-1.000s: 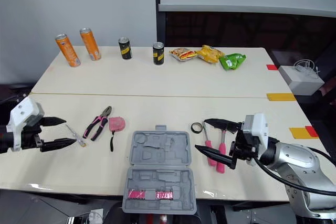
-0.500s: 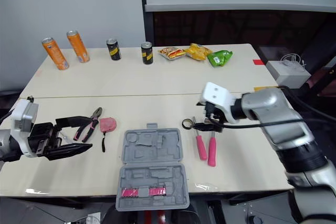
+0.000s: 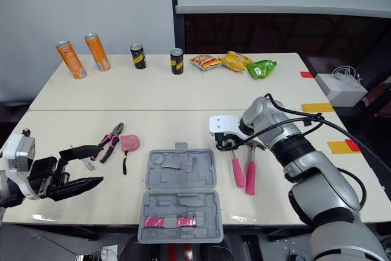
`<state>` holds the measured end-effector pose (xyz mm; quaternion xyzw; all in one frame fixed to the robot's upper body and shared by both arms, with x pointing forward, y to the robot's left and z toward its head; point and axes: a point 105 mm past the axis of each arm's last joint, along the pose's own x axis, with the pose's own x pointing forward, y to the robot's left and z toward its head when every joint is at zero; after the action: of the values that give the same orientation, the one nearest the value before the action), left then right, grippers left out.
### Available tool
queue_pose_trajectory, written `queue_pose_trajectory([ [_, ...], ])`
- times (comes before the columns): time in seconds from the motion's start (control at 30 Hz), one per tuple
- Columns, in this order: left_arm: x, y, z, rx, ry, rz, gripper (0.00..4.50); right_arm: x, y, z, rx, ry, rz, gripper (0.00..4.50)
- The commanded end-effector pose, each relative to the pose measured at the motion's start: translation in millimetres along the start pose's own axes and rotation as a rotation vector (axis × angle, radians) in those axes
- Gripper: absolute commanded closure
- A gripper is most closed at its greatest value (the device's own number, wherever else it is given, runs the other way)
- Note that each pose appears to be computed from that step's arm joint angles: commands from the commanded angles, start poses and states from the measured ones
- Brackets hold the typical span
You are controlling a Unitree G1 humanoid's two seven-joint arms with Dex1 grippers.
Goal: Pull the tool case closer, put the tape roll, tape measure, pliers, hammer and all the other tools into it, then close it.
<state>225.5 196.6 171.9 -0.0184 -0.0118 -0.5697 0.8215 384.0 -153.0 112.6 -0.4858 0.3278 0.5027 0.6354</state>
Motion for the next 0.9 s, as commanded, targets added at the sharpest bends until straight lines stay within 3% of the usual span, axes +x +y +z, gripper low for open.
queue_pose_trajectory([
  [0.03,8,-6,14,0.041,-0.024,-0.013,0.00,-6,-11,4,-0.030,0.021,-0.025,2.52],
  [0.63,8,0,8,0.042,-0.009,0.026,0.00,22,-15,7,-0.016,0.053,-0.006,2.52],
  [0.83,10,-2,9,0.045,-0.008,0.028,0.00,25,-13,4,-0.021,0.070,0.016,4.35],
  [0.9,10,-2,10,0.045,-0.010,0.029,0.00,25,-12,3,-0.022,0.072,0.019,4.47],
])
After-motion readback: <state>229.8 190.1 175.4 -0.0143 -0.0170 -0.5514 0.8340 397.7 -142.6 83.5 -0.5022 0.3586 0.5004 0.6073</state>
